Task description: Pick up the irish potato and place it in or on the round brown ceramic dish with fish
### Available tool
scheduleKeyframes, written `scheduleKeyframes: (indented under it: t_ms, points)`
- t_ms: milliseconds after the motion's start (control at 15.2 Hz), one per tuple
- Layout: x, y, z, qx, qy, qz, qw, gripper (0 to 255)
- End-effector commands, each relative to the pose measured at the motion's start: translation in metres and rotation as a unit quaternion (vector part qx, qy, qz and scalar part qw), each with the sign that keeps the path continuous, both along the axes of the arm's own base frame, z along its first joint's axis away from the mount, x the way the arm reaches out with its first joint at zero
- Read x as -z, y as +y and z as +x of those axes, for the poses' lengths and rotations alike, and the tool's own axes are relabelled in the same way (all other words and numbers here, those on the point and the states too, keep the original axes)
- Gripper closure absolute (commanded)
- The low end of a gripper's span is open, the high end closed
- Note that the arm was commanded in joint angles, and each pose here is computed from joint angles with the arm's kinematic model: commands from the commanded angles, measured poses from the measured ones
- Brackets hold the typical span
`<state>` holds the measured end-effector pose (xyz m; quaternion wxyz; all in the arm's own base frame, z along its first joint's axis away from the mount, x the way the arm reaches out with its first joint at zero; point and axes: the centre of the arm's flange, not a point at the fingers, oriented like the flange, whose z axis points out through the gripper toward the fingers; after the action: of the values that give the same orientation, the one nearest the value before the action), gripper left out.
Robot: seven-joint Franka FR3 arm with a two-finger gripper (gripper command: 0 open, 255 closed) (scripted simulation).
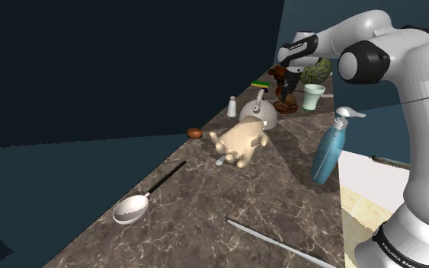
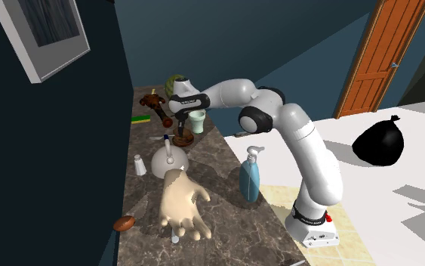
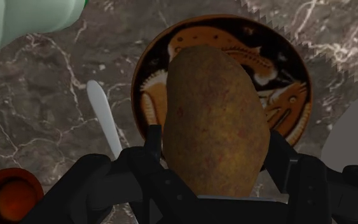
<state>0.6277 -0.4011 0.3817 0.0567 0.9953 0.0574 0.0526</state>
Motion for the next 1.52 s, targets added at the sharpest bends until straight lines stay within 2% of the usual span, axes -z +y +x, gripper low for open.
scheduleKeyframes:
  t_ms: [0, 330, 396, 726, 990, 1452]
  points:
    - [0.001, 0.000, 0.000, 0.000, 0.000, 0.000, 1.0000, 255]
    - [0.001, 0.000, 0.000, 0.000, 0.000, 0.000, 1.0000, 255]
    - [0.001, 0.000, 0.000, 0.000, 0.000, 0.000, 1.0000, 0]
    - [0.001, 0.000, 0.000, 0.000, 0.000, 0.000, 1.0000, 0]
    - [-0.049, 0.005, -0.005, 0.000, 0.000, 0.000, 1.0000, 0]
    - [-0.049, 0.005, -0.005, 0.000, 0.000, 0.000, 1.0000, 0]
